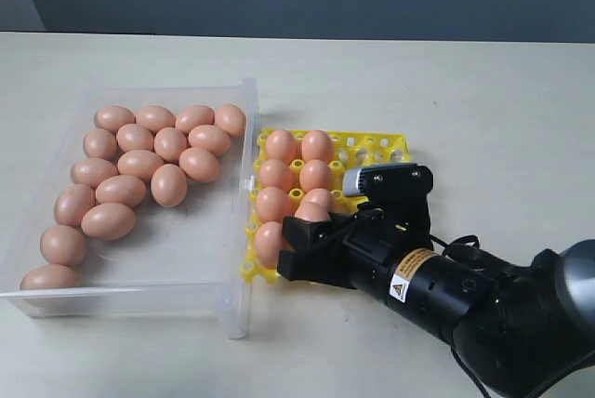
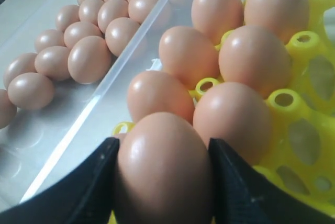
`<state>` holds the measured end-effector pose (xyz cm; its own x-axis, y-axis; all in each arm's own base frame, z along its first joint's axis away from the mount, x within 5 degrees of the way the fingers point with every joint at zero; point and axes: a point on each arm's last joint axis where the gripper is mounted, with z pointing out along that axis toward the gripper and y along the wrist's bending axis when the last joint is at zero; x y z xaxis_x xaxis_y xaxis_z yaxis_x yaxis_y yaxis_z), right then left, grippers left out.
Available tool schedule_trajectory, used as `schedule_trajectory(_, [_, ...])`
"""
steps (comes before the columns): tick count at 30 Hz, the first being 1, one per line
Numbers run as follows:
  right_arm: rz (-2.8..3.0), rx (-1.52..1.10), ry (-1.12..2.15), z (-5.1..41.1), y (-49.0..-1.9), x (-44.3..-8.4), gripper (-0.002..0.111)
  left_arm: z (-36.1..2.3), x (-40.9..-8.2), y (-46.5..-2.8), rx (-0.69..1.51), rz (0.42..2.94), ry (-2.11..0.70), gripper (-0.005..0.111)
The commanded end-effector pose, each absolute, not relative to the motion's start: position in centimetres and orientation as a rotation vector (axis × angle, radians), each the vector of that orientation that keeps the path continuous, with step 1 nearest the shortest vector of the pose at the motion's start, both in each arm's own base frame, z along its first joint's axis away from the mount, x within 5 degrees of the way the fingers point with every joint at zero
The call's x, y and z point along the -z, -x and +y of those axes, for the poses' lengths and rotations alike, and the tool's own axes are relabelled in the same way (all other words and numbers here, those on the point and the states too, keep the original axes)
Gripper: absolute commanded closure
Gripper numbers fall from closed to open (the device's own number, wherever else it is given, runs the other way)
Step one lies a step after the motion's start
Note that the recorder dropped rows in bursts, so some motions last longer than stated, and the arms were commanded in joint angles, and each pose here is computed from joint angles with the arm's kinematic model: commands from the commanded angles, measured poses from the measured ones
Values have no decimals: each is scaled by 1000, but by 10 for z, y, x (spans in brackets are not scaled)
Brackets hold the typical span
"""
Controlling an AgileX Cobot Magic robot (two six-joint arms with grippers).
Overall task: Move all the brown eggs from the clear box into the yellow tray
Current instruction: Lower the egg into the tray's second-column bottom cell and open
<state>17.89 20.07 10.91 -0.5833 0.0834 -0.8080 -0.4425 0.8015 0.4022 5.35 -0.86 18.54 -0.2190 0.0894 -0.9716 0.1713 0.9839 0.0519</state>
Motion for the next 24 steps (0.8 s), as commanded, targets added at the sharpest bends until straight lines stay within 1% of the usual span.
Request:
schedule_trajectory(1, [2076,-721,275,201,-180,-109,80,-9,-185,-54,78,1783,-191,106])
schedule_trajectory(5, [2060,-725,253,201,-182,-111,80,-9,-185,-54,78,1783,-191,106])
schedule_trajectory(9, [2063,-702,162,197,-185,-111,80,-9,-185,-54,78,1783,-191,106])
schedule_trajectory(24, [2061,-717,200,199,-184,-111,80,-9,-185,-54,78,1783,-191,106])
